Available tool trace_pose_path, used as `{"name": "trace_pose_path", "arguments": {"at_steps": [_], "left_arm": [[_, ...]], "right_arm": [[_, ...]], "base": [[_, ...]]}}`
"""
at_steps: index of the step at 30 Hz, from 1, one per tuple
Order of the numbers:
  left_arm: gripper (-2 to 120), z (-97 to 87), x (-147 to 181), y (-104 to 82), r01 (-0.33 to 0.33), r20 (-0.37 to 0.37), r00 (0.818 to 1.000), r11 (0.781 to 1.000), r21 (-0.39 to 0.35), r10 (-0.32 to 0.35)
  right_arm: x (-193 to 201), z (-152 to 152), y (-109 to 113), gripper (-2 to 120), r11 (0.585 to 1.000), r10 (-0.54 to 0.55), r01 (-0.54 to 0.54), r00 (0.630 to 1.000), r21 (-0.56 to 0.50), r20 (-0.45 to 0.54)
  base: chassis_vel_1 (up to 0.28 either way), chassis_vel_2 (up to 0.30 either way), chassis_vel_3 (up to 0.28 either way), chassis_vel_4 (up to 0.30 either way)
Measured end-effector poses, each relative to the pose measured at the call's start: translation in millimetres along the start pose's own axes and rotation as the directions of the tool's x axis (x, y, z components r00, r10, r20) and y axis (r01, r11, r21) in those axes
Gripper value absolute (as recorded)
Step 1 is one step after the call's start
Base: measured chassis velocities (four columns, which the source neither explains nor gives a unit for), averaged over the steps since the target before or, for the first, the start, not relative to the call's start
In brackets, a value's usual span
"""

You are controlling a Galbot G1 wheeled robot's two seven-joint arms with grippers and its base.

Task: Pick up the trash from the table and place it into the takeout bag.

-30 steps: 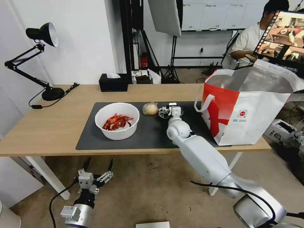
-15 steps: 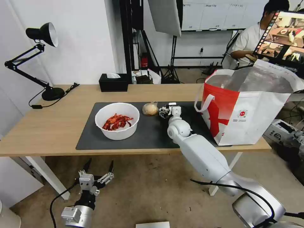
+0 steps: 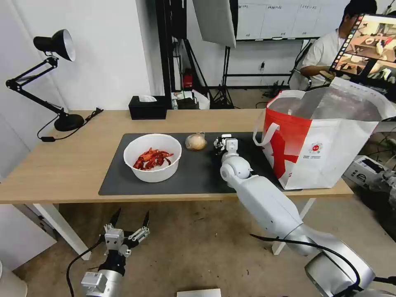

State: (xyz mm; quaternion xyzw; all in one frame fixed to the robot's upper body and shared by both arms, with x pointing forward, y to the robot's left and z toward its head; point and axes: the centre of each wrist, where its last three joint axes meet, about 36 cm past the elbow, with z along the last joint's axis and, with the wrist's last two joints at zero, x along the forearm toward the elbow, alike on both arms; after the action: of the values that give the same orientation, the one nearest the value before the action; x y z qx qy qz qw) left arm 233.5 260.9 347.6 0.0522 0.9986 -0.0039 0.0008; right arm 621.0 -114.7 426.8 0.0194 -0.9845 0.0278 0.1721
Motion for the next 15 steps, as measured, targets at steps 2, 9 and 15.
{"name": "trace_pose_path", "arguments": {"at_steps": [2, 9, 15], "left_arm": [[100, -0.7, 0, -0.1, 0.0, 0.003, 1.0, 1.0, 0.001, 0.0], [100, -3.0, 0, -2.4, 0.005, 0.016, 1.0, 1.0, 0.009, -0.005], [100, -2.5, 0, -3.0, 0.01, 0.022, 1.0, 1.0, 0.012, -0.01]], "right_arm": [[5, -1, 0, 11, 1.0, -0.005, 0.005, 1.0, 0.002, 0.022], [63, -8, -8, 0, 0.996, -0.092, 0.085, 0.965, 0.039, 0.244], [103, -4, -23, 0, 0.991, -0.13, 0.122, 0.889, 0.046, 0.439]], "base": [[0.0, 0.0, 0.0, 0.0], [0.0, 0.0, 0.0, 0.0], [0.0, 0.0, 0.0, 0.0]]}}
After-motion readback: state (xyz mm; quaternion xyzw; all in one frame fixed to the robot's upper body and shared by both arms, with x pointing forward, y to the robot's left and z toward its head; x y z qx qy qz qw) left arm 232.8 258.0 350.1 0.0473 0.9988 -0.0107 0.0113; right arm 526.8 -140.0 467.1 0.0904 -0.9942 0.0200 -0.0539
